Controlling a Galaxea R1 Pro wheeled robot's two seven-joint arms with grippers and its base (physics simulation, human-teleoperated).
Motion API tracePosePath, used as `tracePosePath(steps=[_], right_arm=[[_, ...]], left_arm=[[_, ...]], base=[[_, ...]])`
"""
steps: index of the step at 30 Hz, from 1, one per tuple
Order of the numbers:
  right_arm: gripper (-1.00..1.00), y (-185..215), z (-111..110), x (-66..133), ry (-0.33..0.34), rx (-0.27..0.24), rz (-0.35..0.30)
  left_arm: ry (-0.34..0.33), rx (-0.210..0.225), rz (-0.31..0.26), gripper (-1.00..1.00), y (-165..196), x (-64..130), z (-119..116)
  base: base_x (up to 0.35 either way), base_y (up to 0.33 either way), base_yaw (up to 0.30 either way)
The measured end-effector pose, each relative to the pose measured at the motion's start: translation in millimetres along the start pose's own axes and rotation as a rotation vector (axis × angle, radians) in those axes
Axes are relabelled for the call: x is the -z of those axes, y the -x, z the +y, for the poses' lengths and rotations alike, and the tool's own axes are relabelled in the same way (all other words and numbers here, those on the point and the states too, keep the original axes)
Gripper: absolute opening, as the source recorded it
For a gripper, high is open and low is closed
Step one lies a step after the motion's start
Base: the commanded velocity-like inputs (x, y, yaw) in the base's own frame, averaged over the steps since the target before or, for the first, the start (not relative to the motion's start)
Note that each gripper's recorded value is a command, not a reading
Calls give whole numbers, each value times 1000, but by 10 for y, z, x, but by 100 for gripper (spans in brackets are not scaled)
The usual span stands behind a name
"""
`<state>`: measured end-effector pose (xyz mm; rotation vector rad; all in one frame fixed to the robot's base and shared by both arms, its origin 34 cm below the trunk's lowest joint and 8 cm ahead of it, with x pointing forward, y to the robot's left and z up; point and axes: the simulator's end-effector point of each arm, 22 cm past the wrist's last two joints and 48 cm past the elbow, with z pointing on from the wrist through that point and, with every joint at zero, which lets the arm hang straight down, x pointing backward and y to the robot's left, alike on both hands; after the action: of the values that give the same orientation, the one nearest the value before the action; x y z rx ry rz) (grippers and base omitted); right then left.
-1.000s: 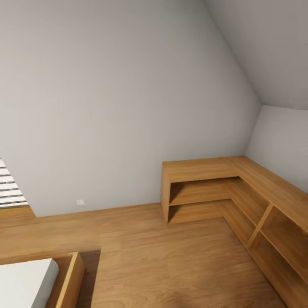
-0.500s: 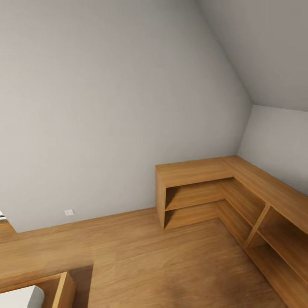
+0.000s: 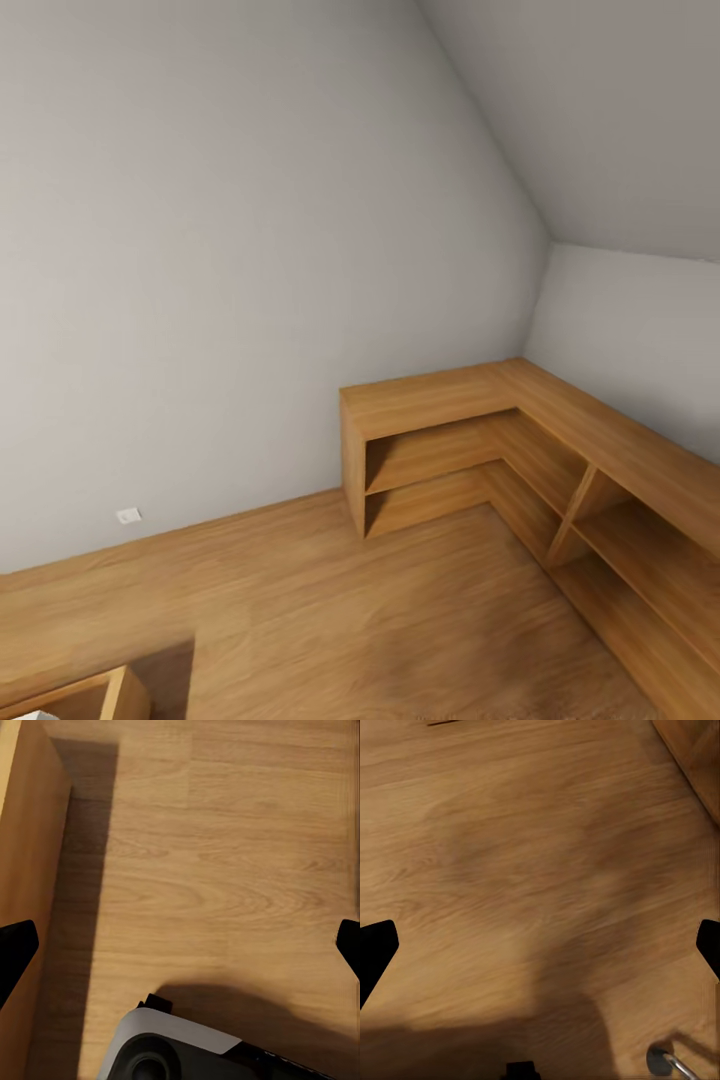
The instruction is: In the bedroom, organize the workspace by keeping the computer under the desk, ensuring the monitor is on the desk, placing the keyboard on the desk next to the monitor, placing the mouse on the desk next to the keyboard, moving the folder from the swivel chair onto the desk next to the mouse, stacking the notebook on top of the folder with the pen on top of the notebook, and positioning the swivel chair next to the desk.
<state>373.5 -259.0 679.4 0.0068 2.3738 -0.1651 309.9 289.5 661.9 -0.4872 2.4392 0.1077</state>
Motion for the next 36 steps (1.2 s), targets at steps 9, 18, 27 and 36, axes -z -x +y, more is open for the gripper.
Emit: tracePosePath(steps=[9, 18, 27, 36], right_arm=[[100, -4, 0, 0, 0, 0, 1], [100, -8, 0, 4, 0, 0, 2], [100, -7, 0, 3, 0, 0, 2], [100, -5, 0, 1, 0, 0, 2]], left_arm=[[0, 0, 0, 100, 0, 0, 0], [0, 1, 0, 100, -1, 2, 1], [0, 1, 1, 100, -3, 1, 1], [0, 0, 1, 100, -2, -1, 0]], base=[[1, 0, -261], [145, 84, -263], [222, 133, -265], [39, 20, -272]])
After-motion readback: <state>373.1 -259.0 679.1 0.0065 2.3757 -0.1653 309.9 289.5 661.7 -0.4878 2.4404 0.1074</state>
